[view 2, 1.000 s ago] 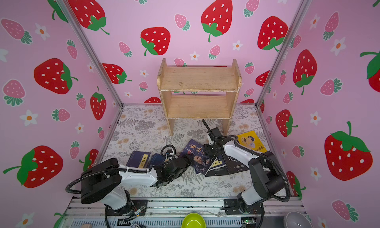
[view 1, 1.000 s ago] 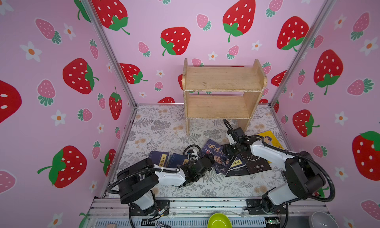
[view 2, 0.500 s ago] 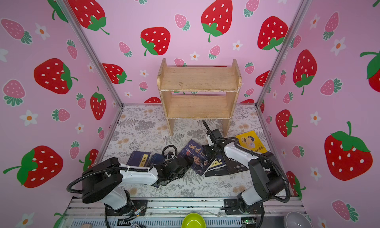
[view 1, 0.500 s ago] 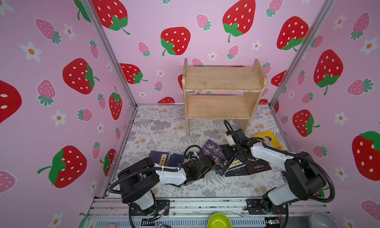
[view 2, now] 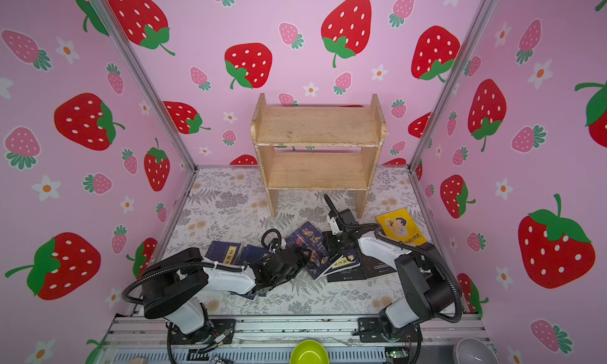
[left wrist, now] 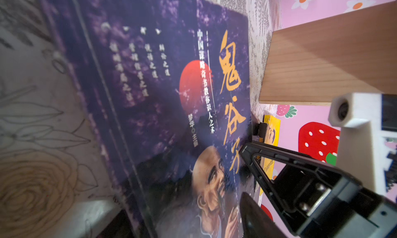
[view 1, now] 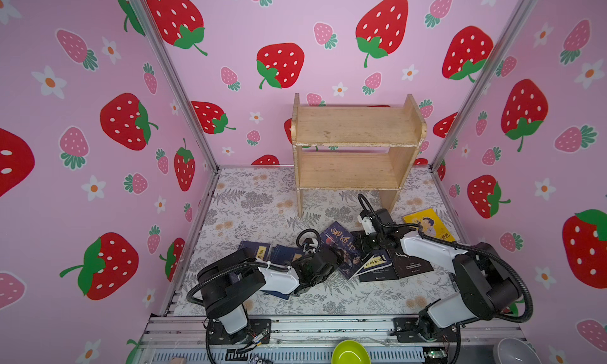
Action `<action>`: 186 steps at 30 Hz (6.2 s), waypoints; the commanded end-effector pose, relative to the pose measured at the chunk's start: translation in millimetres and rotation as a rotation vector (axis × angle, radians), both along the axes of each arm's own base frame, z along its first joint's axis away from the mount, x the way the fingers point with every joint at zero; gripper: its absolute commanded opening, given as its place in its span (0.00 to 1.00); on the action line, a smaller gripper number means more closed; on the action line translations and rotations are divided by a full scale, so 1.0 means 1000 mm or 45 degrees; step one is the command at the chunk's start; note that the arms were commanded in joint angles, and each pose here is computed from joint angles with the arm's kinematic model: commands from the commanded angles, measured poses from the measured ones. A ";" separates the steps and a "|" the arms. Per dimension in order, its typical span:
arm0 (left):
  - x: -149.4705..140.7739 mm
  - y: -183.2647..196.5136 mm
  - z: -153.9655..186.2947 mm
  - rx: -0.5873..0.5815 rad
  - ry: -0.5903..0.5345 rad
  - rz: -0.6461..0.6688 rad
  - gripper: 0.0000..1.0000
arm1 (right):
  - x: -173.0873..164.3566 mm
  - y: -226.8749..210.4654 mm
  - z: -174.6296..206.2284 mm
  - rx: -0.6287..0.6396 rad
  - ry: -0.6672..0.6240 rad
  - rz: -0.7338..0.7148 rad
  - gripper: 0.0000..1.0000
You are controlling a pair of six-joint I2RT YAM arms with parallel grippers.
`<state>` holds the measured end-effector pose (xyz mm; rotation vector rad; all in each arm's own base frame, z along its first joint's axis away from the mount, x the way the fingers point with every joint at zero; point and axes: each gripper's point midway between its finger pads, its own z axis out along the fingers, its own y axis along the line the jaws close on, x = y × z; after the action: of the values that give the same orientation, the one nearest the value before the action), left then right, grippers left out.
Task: Stacking books/files
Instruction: Pick up the books, then place the book at the bookshelf, then move the book to the bookshelf.
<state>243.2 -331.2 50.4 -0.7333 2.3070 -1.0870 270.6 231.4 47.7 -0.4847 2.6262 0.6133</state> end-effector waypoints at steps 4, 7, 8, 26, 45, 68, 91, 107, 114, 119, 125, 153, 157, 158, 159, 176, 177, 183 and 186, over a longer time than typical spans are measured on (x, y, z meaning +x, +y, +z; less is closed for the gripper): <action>0.008 -0.006 0.030 -0.058 -0.097 -0.014 0.43 | -0.025 -0.001 -0.017 -0.006 0.141 0.024 0.39; 0.007 -0.005 0.032 -0.055 -0.094 -0.025 0.30 | -0.023 0.003 -0.012 0.033 0.139 0.016 0.39; 0.007 -0.004 0.034 -0.049 -0.095 -0.029 0.26 | -0.023 0.005 -0.009 0.049 0.137 0.015 0.39; -0.012 0.041 0.160 0.062 -0.267 -0.127 0.00 | 0.019 0.031 0.164 0.481 -0.201 -0.098 0.72; -0.037 0.082 0.519 -0.173 -1.149 -0.384 0.00 | 0.010 -0.054 0.463 0.999 -0.986 -0.382 1.00; 0.152 0.038 0.562 -0.402 -1.254 0.454 0.00 | 0.023 -0.082 0.511 1.086 -1.256 -0.572 1.00; 0.220 0.020 0.543 -0.583 -1.193 0.687 0.00 | 0.040 -0.082 0.485 0.933 -1.246 -0.602 1.00; 0.186 -0.003 0.485 -0.246 -1.026 0.758 0.00 | 0.067 -0.078 0.472 0.858 -1.216 -0.649 1.00; 0.177 0.005 0.468 -0.210 -0.998 0.817 0.00 | 0.094 -0.071 0.466 0.792 -1.204 -0.677 1.00; 0.178 0.007 0.464 -0.206 -0.984 0.836 0.00 | 0.109 -0.061 0.456 0.809 -1.148 -0.678 0.99; 0.178 0.006 0.457 -0.201 -0.964 0.825 0.24 | 0.122 -0.045 0.450 0.829 -1.100 -0.634 0.98; 0.112 0.092 0.441 0.080 -0.879 0.617 0.84 | 0.149 -0.025 0.425 0.762 -1.011 -0.587 0.94; 0.080 0.131 0.448 0.261 -0.943 0.552 0.86 | 0.146 -0.030 0.440 0.718 -1.039 -0.589 0.94; 0.073 0.140 0.450 0.304 -0.953 0.542 0.86 | 0.145 -0.032 0.442 0.702 -1.038 -0.589 0.94; 0.066 0.149 0.456 0.356 -0.979 0.519 0.88 | 0.144 -0.032 0.441 0.680 -1.030 -0.591 0.94; 0.063 0.166 0.467 0.705 -1.205 -0.195 0.99 | 0.131 0.022 0.431 0.520 -0.960 -0.483 1.00; 0.067 0.161 0.463 0.684 -1.219 -0.261 0.99 | 0.131 0.026 0.430 0.492 -0.963 -0.493 1.00; 0.087 0.149 0.444 0.467 -1.265 -0.571 0.99 | 0.134 0.034 0.420 0.405 -0.986 -0.598 1.00; 0.102 0.144 0.427 0.460 -1.237 -0.655 0.99 | 0.136 0.035 0.417 0.395 -1.002 -0.615 1.00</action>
<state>359.7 -162.5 474.2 0.2727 1.7809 -0.7430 401.5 270.4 475.1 -0.0102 1.7422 0.5800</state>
